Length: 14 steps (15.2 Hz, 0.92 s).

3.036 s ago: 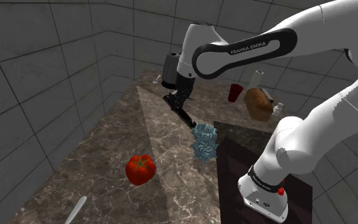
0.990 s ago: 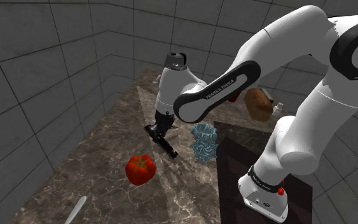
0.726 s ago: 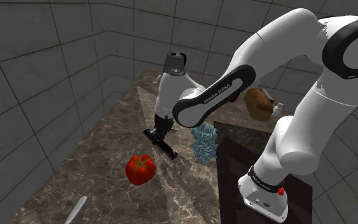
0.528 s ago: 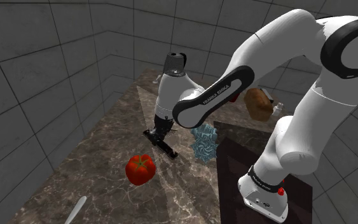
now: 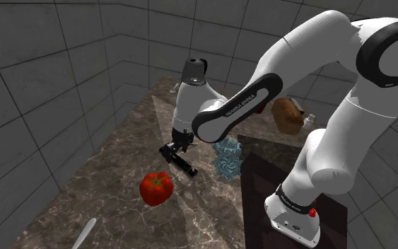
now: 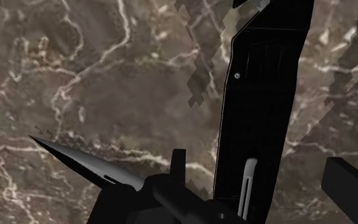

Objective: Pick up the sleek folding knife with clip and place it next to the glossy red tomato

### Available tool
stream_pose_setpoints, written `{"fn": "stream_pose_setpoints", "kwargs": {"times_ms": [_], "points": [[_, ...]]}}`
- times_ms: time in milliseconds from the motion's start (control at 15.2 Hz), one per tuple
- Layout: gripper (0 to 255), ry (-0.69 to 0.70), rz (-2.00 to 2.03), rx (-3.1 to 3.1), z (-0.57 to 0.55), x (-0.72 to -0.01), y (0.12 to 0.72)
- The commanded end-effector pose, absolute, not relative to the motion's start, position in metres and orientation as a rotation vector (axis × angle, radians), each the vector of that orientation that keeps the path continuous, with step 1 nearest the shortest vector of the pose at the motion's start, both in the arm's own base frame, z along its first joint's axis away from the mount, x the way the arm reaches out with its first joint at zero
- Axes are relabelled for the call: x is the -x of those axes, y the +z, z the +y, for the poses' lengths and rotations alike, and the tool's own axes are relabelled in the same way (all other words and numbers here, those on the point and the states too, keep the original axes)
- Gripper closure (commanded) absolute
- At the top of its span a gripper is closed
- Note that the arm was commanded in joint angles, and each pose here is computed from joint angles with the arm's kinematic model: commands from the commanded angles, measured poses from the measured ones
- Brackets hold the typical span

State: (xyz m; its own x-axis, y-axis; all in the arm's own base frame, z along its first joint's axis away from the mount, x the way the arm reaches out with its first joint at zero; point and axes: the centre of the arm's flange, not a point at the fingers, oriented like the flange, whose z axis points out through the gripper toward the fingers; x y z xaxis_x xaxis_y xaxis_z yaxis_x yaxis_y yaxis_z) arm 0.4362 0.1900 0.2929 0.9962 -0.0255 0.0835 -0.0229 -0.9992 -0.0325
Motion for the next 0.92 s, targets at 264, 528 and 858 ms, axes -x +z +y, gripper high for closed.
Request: {"fn": "stream_pose_setpoints", "kwargs": {"times_ms": [264,528,858], "points": [[0,-0.13,0.038,3.107,0.189,-0.433,0.332],[0,-0.13,0.038,3.107,0.189,-0.432,0.342],[0,-0.13,0.038,3.107,0.189,-0.432,0.342]]}}
